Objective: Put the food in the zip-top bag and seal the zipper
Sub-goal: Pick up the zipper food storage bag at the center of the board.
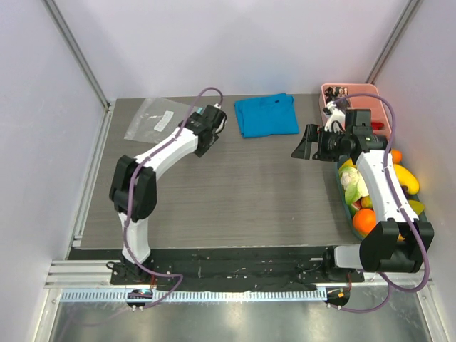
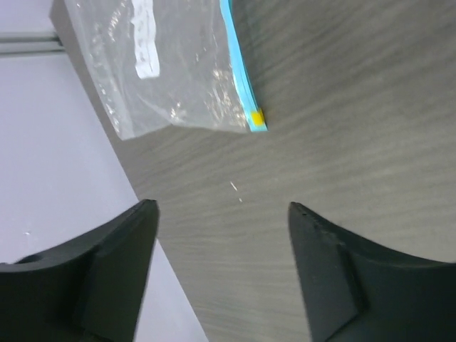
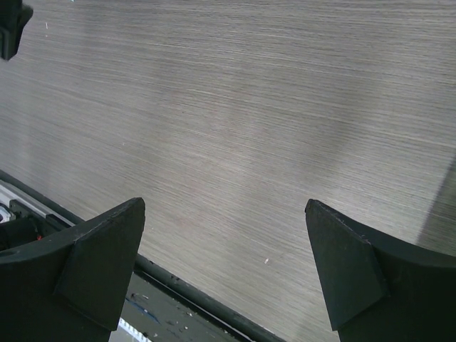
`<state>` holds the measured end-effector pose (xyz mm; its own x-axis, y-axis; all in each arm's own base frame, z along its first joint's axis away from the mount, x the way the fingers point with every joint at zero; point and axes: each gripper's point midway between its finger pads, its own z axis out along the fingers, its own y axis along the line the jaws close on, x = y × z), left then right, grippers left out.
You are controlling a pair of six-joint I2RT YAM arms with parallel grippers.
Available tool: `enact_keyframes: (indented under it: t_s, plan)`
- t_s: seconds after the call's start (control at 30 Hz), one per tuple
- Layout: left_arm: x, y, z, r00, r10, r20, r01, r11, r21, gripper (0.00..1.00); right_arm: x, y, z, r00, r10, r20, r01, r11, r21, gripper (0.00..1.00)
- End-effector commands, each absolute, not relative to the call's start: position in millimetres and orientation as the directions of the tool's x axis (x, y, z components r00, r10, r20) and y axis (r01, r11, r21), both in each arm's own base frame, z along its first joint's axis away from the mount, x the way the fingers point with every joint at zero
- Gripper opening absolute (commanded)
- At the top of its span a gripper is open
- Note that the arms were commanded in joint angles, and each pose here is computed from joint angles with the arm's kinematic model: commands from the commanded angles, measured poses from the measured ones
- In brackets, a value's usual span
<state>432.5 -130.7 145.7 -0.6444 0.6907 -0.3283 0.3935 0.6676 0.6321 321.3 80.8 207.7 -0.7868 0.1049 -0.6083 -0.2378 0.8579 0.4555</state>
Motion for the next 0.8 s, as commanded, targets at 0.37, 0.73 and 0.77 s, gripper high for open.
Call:
enact_keyframes:
  t_s: [0.37, 0.73, 0.77]
  plan:
    - [527, -151, 117, -0.597, 0.738, -0.313, 0.254, 0.545, 0.799, 0.56, 325, 87, 210, -0.767, 0.125, -0.629, -0.252, 0.843, 0.476, 0.99]
    - [562, -121, 74, -0.647, 0.725, -0.237, 0.242, 0.490, 0.837, 0.52, 326, 87, 209, -0.772, 0.127, -0.623, -0.248, 0.842, 0.478, 1.00]
    - [565, -115, 74, -0.651, 0.723, -0.231, 0.238, 0.484, 0.842, 0.52, 327, 87, 209, -0.770, 0.126, -0.626, -0.250, 0.842, 0.478, 1.00]
